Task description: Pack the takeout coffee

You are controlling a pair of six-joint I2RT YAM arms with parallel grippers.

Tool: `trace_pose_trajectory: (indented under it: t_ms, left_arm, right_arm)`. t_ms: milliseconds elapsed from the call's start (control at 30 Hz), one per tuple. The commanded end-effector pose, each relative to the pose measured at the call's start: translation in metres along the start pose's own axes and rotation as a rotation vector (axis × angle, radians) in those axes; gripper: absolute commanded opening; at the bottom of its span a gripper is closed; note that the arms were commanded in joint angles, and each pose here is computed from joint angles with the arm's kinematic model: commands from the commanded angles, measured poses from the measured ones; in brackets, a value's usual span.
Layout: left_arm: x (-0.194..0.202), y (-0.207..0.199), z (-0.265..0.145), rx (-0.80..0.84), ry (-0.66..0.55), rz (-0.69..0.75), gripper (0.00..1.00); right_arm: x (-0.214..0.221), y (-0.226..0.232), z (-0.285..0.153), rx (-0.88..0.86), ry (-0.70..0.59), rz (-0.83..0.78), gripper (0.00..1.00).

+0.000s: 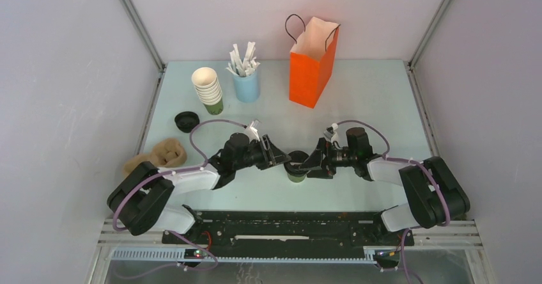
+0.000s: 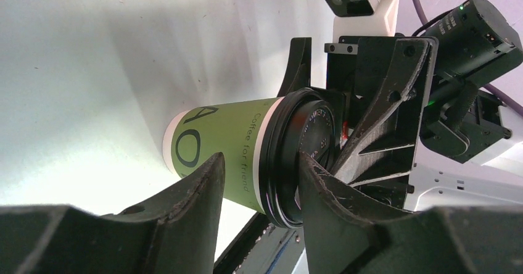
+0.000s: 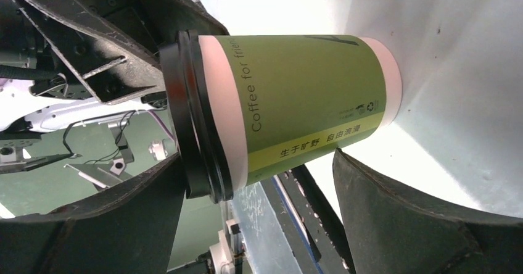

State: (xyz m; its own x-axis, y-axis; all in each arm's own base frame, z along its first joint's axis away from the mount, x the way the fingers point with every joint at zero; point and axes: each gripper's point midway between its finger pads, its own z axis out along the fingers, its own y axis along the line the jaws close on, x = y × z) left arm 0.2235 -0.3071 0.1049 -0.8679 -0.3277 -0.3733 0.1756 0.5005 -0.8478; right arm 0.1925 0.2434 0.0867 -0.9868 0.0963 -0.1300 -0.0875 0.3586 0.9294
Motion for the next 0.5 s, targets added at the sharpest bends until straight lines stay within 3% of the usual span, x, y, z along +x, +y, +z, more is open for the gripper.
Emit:
trace_pose_trajectory:
  t_ms: [0, 200, 333, 467]
  left_arm:
    - [0.019, 0.038, -0.005, -0.152, 0.056, 0.030, 0.50]
    - [0.023, 0.046, -0.004, -0.180, 0.061, 0.036, 0.50]
    - [0.022, 0.044, -0.005, -0.185, 0.066, 0.051, 0.50]
    - [0.016, 0.039, -0.009, -0.192, 0.061, 0.092, 0.52]
  right_arm:
    - [0.002, -0.032, 0.004, 0.119, -0.021, -0.012, 0.93]
    - [0.011, -0.078, -0.001, 0.206, -0.048, 0.075, 0.87]
    - [0.006, -0.037, -0.003, 0.078, -0.031, 0.046, 0.89]
    - [-0.020, 0.011, -0.024, -0.018, -0.098, -0.032, 0.97]
